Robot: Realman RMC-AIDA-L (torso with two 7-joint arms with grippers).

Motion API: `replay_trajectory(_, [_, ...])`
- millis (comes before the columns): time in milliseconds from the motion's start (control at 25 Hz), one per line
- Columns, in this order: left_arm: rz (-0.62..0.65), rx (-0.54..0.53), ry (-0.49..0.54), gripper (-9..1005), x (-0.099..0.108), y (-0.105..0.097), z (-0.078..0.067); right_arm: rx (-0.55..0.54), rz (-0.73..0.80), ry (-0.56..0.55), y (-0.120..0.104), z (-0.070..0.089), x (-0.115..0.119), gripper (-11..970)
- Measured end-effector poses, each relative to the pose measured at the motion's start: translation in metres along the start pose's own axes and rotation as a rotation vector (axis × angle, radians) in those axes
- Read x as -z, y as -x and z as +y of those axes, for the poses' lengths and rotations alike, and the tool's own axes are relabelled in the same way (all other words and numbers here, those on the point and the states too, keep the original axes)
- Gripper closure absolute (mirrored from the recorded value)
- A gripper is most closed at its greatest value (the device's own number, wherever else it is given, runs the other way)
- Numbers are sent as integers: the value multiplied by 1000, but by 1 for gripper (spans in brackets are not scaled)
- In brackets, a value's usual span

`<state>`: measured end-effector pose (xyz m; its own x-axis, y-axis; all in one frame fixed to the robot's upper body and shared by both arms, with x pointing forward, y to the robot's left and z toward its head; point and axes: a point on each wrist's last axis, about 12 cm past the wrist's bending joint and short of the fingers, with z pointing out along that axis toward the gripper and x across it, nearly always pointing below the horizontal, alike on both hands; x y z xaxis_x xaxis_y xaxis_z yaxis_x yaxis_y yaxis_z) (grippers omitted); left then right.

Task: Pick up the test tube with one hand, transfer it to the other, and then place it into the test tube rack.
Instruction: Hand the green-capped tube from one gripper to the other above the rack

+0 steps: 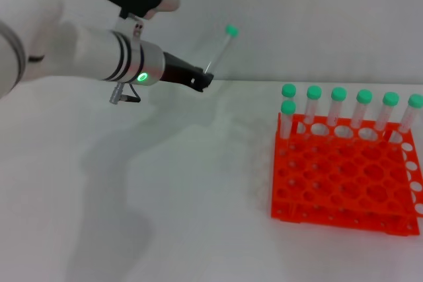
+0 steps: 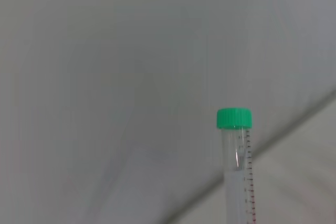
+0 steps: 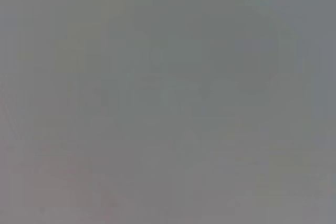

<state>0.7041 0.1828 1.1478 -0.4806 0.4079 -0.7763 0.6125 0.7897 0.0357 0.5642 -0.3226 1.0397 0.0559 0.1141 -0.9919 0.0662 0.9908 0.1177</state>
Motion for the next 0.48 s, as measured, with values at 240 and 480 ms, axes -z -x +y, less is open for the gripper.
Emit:
replay_trajectory(240, [-353,33,-49,807,17,-27,9,1,-30,-7,4,-3,0,105])
replay_trajectory(480, [-716,-54,-75,807,47,-77,-5,-69,-94,4,15,-9,-2,106])
